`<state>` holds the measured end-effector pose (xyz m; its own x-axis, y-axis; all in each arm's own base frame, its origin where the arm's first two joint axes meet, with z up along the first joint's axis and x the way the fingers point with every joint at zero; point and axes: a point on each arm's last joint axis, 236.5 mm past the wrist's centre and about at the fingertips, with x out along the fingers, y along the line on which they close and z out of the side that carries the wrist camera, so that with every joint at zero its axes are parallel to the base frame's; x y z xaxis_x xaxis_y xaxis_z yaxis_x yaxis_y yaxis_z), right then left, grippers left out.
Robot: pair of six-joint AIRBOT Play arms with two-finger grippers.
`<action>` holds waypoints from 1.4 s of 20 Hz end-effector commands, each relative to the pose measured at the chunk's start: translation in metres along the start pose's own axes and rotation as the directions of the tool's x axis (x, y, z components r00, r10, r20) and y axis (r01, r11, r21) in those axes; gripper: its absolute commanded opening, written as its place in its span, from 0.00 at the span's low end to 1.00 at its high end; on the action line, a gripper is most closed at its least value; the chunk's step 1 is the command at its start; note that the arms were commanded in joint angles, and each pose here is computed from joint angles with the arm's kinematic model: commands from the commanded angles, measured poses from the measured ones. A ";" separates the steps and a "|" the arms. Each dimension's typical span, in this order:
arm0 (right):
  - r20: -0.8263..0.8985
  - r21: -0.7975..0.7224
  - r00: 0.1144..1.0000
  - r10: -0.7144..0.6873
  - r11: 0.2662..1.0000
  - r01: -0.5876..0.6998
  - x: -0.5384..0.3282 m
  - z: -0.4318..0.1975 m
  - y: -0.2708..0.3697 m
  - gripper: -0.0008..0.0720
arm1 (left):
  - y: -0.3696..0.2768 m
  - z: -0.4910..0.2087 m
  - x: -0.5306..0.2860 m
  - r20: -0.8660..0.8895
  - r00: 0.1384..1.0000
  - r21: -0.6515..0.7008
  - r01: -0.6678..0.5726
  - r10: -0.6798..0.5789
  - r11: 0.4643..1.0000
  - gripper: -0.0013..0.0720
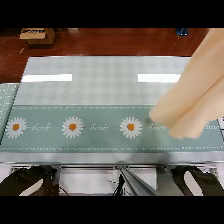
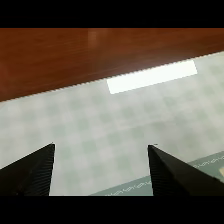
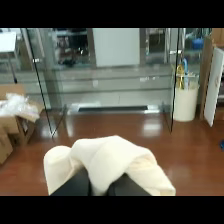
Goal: Fold the shirts.
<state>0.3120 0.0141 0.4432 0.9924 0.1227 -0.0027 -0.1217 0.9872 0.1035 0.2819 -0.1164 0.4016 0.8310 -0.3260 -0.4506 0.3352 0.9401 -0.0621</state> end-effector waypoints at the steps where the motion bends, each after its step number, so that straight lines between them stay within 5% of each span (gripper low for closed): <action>1: -0.146 0.030 0.988 0.041 0.999 -0.036 0.018 -0.038 0.002 0.05 | 0.002 -0.018 -0.013 -0.061 0.998 -0.003 -0.006 0.006 1.000 0.95; 7: -0.375 0.146 0.875 0.305 0.952 -0.270 0.070 -0.116 0.068 0.05 | 0.003 -0.041 0.012 -0.150 0.989 0.003 -0.015 0.015 1.000 0.95; 14: -0.704 0.192 0.463 0.538 0.772 -0.606 0.067 -0.297 0.290 0.05 | 0.004 -0.052 0.023 -0.191 0.981 0.005 -0.019 0.020 1.000 0.95; 17: -0.713 0.228 0.372 0.594 0.698 -0.679 0.048 -0.357 0.374 0.06 | 0.006 -0.055 0.020 -0.198 0.980 0.006 -0.025 0.026 1.000 0.95; 18: -0.708 0.228 0.362 0.607 0.681 -0.695 0.044 -0.370 0.392 0.18 | 0.009 -0.058 0.019 -0.214 0.976 0.010 -0.039 0.041 0.999 0.95; 19: -0.702 0.226 0.364 0.612 0.676 -0.701 0.044 -0.376 0.400 0.47 | 0.013 -0.063 0.018 -0.233 0.971 0.013 -0.057 0.059 0.998 0.95; 20: -0.702 0.218 0.371 0.608 0.679 -0.701 0.047 -0.378 0.400 0.63 | 0.018 -0.067 0.017 -0.249 0.965 0.017 -0.075 0.077 0.997 0.95; 24: -0.740 0.060 0.493 0.458 0.775 -0.630 0.093 -0.354 0.313 0.64 | 0.021 -0.070 0.024 -0.271 0.958 0.015 -0.088 0.089 0.996 0.95; 28: -0.753 -0.153 0.645 0.135 0.916 -0.370 0.133 -0.300 0.136 0.64 | 0.024 -0.126 0.064 -0.444 0.890 0.041 -0.099 0.107 0.994 0.95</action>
<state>0.3938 0.3048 0.1447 0.5125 0.5071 -0.6929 -0.6336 0.7680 0.0934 0.2844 -0.1018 0.2987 0.6564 -0.1846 -0.7315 0.2711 0.9626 0.0004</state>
